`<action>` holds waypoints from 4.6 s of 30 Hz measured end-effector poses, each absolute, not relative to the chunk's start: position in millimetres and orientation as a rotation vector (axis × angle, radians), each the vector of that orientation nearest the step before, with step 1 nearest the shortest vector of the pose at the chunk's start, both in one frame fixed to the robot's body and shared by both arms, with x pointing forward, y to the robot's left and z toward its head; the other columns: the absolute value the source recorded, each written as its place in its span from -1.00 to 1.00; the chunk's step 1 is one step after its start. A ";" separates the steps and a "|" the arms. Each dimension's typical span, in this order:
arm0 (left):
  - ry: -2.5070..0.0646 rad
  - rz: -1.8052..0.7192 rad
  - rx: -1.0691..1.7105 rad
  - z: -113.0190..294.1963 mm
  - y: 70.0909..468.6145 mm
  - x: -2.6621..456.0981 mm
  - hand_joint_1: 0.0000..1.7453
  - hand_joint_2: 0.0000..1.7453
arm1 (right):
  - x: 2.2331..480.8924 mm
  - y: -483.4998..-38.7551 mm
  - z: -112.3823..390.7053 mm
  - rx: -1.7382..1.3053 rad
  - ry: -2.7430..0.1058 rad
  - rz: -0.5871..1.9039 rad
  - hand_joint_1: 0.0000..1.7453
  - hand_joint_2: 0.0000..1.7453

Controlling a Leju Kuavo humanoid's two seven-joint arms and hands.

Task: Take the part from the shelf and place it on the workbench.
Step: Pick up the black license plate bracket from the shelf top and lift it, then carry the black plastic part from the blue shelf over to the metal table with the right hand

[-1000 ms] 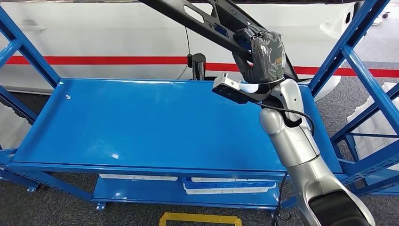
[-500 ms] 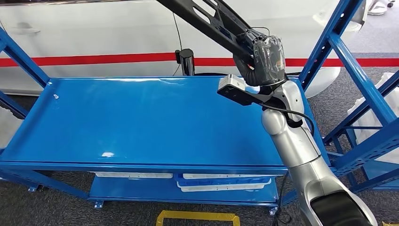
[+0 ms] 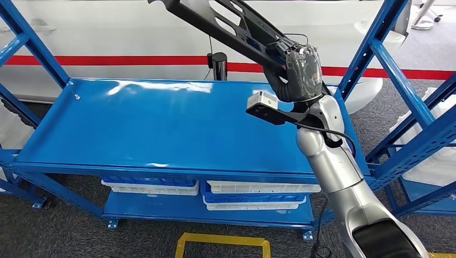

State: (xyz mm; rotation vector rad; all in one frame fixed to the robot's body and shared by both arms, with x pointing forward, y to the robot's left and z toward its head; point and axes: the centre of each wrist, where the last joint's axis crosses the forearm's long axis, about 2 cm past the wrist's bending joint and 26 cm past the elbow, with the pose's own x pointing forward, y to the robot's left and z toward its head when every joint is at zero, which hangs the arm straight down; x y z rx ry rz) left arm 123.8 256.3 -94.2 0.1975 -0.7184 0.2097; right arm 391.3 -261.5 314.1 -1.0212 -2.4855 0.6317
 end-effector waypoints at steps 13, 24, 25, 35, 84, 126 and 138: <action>-0.716 0.208 0.202 -94.3 258.0 123.6 -1.00 1.00 | 391.5 -246.6 306.8 -0.979 -2.494 0.614 1.00 1.00; -0.716 0.215 0.209 -94.2 261.0 124.7 -1.00 1.00 | 391.1 -240.9 306.2 -0.958 -2.506 0.597 1.00 1.00; -0.718 0.216 0.210 -94.0 261.4 125.5 -1.00 1.00 | 391.2 -240.7 306.6 -0.958 -2.507 0.595 1.00 1.00; -0.716 0.228 0.218 -93.7 261.7 126.8 -1.00 1.00 | 391.6 -241.9 306.9 -0.932 -2.513 0.563 1.00 1.00; -0.693 0.177 0.251 -93.4 264.3 127.4 -1.00 1.00 | 338.6 -265.0 232.0 -0.753 -2.392 0.398 1.00 1.00; -0.664 0.380 0.329 -104.1 283.2 85.3 -1.00 1.00 | 422.3 -207.2 306.5 -0.548 -2.526 0.402 1.00 1.00; -0.660 0.382 0.319 -104.7 282.1 82.3 -1.00 1.00 | 423.5 -204.1 300.8 -0.549 -2.511 0.402 1.00 1.00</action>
